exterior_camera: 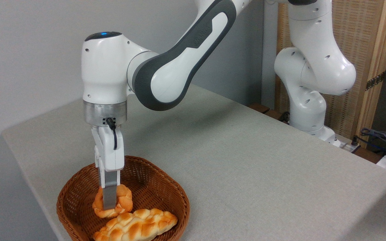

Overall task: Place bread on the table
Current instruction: 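Lower the gripper onto the round bun and close on it, then lift the round bun out of the basket and carry it over the table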

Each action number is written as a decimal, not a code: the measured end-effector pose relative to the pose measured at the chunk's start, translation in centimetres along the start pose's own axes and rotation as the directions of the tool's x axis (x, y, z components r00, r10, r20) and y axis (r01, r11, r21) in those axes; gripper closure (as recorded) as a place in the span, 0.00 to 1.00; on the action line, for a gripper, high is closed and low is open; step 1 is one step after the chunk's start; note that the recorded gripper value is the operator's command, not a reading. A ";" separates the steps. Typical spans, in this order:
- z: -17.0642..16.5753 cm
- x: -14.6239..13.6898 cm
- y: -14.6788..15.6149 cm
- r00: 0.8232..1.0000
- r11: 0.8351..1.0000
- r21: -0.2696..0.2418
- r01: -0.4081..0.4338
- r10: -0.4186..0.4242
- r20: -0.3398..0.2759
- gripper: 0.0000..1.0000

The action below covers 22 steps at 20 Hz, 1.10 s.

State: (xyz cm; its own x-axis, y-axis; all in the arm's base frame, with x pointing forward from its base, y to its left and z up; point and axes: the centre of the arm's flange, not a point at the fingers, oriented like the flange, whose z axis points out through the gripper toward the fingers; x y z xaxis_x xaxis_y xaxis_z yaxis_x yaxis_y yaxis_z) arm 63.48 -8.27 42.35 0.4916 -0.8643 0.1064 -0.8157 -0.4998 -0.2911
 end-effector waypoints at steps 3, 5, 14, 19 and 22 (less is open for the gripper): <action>-0.6 0.1 -0.3 1.000 1.000 0.006 0.009 -0.009 -0.012 0.86; -2.5 0.3 -0.9 0.998 0.999 0.012 0.045 -0.044 -0.050 0.87; -14.6 -5.4 -0.4 0.996 0.996 -0.091 0.019 -0.011 0.091 0.83; -15.9 -7.5 4.4 0.955 0.963 -0.211 -0.166 0.210 0.207 0.70; -13.5 -6.9 8.4 0.924 0.935 -0.265 -0.235 0.300 0.239 0.44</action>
State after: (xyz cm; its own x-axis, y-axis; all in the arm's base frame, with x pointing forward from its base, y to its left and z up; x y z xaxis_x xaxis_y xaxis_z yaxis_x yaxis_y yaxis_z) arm 49.13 -7.28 51.99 0.2824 -0.9347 -0.2160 -0.9591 -0.2794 -0.0450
